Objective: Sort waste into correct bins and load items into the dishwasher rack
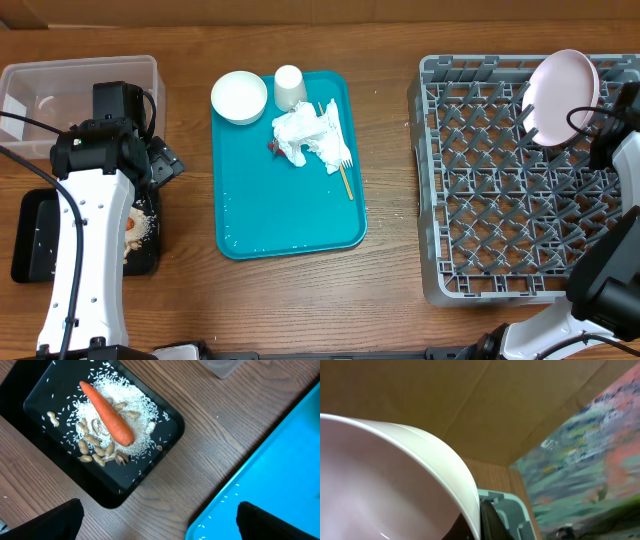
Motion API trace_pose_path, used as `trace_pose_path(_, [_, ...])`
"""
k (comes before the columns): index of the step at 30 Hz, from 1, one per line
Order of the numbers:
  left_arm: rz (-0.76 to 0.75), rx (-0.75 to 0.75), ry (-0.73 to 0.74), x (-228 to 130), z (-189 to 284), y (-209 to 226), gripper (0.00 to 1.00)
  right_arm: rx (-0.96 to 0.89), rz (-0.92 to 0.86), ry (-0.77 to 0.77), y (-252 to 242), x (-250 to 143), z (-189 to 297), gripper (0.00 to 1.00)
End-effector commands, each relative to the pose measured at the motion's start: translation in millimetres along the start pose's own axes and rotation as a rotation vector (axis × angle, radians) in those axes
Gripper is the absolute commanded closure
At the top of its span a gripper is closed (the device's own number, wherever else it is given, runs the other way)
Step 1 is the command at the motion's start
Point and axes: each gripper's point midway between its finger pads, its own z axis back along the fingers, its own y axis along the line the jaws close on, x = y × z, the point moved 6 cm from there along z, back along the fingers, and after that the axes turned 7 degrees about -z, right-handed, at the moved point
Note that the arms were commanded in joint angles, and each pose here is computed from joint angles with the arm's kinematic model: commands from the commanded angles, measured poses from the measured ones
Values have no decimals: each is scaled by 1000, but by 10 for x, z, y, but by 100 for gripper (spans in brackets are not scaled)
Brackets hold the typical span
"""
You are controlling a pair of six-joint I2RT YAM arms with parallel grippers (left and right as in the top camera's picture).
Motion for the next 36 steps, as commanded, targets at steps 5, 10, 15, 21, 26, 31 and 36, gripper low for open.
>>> trace_pose_path(5, [-6, -7, -12, 27, 32, 1, 0, -60, 89, -55, -54, 52, -7, 96])
trace_pose_path(10, [-6, -7, -13, 28, 33, 0, 0, -50, 112, -39, -53, 14, -3, 96])
trace_pose_path(15, [-6, -7, -13, 28, 33, 0, 0, -53, 135, -32, -48, -128, -39, 96])
trace_pose_path(21, [-6, -7, -12, 27, 32, 1, 0, -53, 157, -30, -11, -242, -73, 96])
trace_pose_path(26, [-5, -7, -13, 28, 33, 0, 0, -22, 189, -33, 67, -276, -14, 96])
trace_pose_path(31, [-6, -7, -13, 28, 33, 0, 0, 11, 230, -56, 154, -260, 92, 93])
trace_pose_path(36, [-5, -7, -13, 28, 33, 0, 0, 52, 269, -55, 224, -282, 172, 71])
